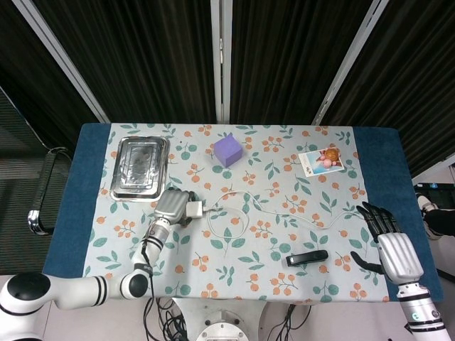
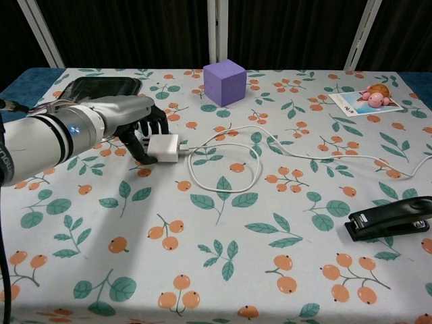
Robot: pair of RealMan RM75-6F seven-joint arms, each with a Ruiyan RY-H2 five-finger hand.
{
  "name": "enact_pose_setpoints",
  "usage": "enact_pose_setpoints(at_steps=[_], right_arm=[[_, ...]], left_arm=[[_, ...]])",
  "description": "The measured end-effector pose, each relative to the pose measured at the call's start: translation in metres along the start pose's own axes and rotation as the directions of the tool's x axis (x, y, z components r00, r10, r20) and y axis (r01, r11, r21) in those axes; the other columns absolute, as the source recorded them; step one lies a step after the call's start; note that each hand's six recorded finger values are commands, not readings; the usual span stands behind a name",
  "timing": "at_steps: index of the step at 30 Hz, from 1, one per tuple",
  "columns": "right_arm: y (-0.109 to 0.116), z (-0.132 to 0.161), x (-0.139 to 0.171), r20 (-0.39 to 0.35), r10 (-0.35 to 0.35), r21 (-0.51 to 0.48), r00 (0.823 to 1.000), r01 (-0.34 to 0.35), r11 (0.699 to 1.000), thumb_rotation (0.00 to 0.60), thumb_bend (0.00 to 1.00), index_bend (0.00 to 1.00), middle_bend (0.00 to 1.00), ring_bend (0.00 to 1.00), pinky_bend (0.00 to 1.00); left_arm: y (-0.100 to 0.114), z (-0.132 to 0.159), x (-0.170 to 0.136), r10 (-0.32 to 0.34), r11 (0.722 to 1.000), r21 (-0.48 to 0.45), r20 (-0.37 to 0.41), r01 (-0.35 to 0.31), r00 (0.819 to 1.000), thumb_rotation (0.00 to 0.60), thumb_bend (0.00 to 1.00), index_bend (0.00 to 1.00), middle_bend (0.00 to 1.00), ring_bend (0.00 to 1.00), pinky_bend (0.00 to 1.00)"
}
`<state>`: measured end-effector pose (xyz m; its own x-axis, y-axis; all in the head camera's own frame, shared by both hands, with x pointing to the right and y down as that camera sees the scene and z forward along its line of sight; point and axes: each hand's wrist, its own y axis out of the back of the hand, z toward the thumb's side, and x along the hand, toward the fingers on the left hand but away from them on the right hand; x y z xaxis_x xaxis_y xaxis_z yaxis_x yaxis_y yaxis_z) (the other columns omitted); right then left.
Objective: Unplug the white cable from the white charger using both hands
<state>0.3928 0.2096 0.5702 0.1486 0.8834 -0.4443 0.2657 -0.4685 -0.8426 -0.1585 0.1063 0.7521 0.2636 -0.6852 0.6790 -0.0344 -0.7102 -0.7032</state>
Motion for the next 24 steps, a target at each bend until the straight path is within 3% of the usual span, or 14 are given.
enact_pose_setpoints(at_steps=[7, 12, 17, 24], right_arm=[[0.001, 0.019, -0.008, -0.037, -0.016, -0.049, 0.999, 0.014, 0.999, 0.6, 0.17, 0.0, 0.02, 0.0, 0.0], [-0.003, 0.055, -0.027, -0.095, -0.007, -0.107, 0.995, -0.003, 0.994, 0.6, 0.17, 0.01, 0.1, 0.0, 0.0], [-0.013, 0.105, -0.054, -0.171, 0.029, -0.126, 0.985, -0.051, 0.991, 0.6, 0.22, 0.15, 0.2, 0.05, 0.13], [-0.041, 0.163, -0.087, -0.213, 0.091, -0.096, 0.973, -0.114, 0.989, 0.6, 0.23, 0.23, 0.24, 0.09, 0.19]], left_arm=[[0.005, 0.008, -0.002, 0.034, 0.999, -0.042, 0.056, -0.032, 0.998, 0.6, 0.49, 0.59, 0.56, 0.43, 0.33], [0.015, 0.02, -0.013, 0.083, 0.995, -0.062, 0.127, -0.076, 0.988, 0.6, 0.49, 0.59, 0.56, 0.43, 0.34], [0.027, 0.033, -0.028, 0.124, 0.989, -0.098, 0.188, -0.107, 0.974, 0.6, 0.49, 0.59, 0.55, 0.43, 0.34], [0.04, 0.047, -0.045, 0.158, 0.982, -0.141, 0.238, -0.127, 0.958, 0.6, 0.49, 0.59, 0.55, 0.43, 0.34]])
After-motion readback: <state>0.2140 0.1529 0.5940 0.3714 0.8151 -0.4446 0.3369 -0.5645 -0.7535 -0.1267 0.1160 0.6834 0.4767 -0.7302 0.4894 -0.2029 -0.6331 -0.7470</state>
